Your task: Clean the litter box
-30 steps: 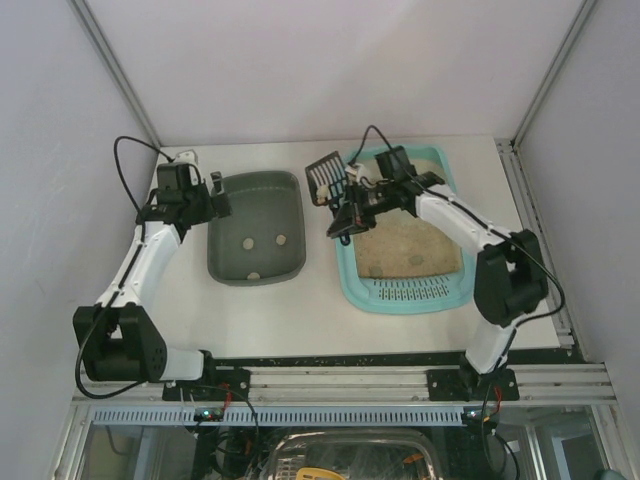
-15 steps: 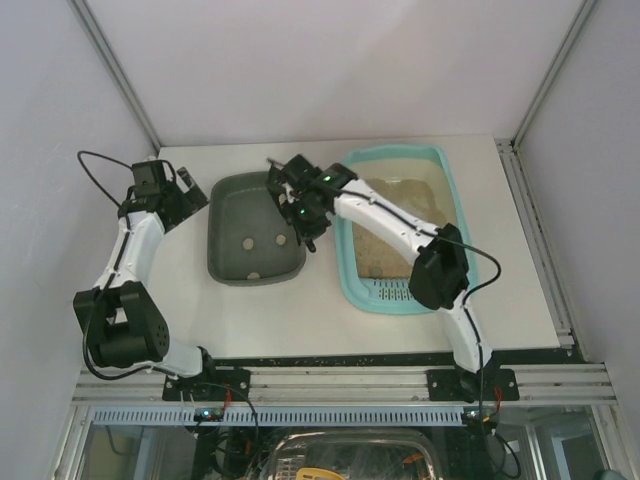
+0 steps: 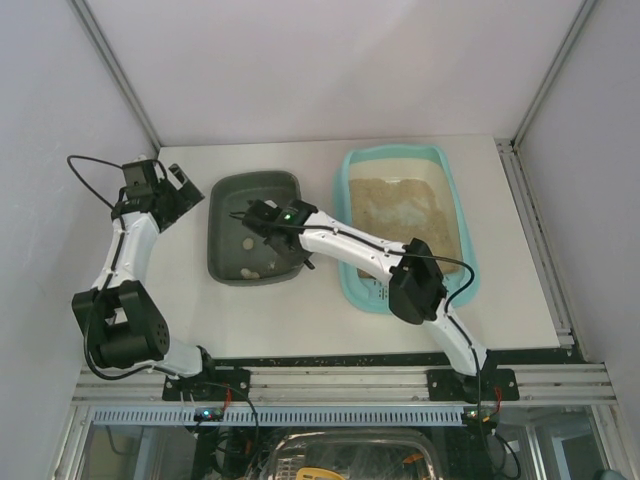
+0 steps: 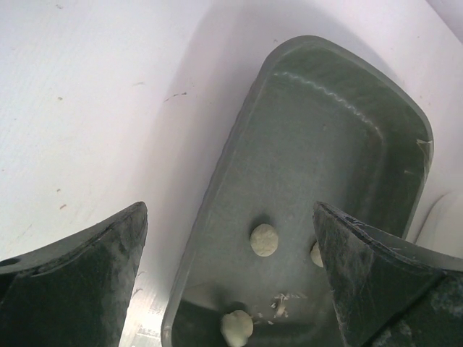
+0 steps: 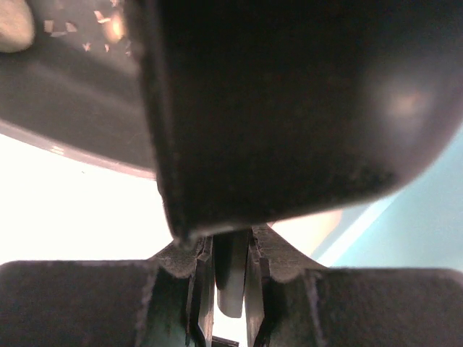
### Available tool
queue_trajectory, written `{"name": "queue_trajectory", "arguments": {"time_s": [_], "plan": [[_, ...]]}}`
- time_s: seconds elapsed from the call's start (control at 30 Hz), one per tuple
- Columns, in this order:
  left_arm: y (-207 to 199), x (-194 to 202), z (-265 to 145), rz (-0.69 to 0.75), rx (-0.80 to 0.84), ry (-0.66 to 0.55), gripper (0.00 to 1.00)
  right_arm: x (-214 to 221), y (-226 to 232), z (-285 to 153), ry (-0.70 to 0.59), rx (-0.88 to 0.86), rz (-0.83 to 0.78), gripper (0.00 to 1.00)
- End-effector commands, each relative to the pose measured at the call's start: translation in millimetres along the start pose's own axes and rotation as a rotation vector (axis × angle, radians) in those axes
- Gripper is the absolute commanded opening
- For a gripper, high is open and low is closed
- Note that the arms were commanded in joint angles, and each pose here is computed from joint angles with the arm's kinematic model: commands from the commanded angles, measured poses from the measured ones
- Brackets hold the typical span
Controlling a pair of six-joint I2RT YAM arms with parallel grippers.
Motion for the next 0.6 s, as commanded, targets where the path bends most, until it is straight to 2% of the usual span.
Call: {"name": "queue_trajectory", "arguments": {"time_s": [0.0, 0.13, 0.23, 0.37, 0.43, 0.57], "plan": [[-7, -8, -4, -0.013, 0.06, -0.045, 1.0, -16, -13, -22, -0.075, -0.03, 0.054, 0.0], [-8, -3, -7, -0.012, 0.079, -0.039, 1.0, -15, -18, -40, -0.041, -0.289, 0.178, 0.0], [-8, 1, -12, 0.004, 0.099, -0.039, 1.0, -12, -48, -62, -0.075, -0.39, 0.312, 0.0], [-13, 1, -18, 0.065, 0.102, -0.069, 1.0, 2, -110, -96, -0.131, -0.423, 0.448, 0.0], [-18, -1, -21, 0.093, 0.109, -0.085, 1.0, 20, -140, -112, -0.099, -0.425, 0.508, 0.0], [-36, -4, -25, 0.2, 0.114, -0.107, 1.0, 74, -188, -133, -0.004, -0.307, 0.59, 0.0]]}}
Point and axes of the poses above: each gripper's point midway between its finger pads, its own z axis out along the fingers, its own y axis along the line the jaws close on, x = y × z, the point moved 7 cm from there along -z, back along the fingers, and after that the axes turned 7 degrees about z, right-handed, at the moved point
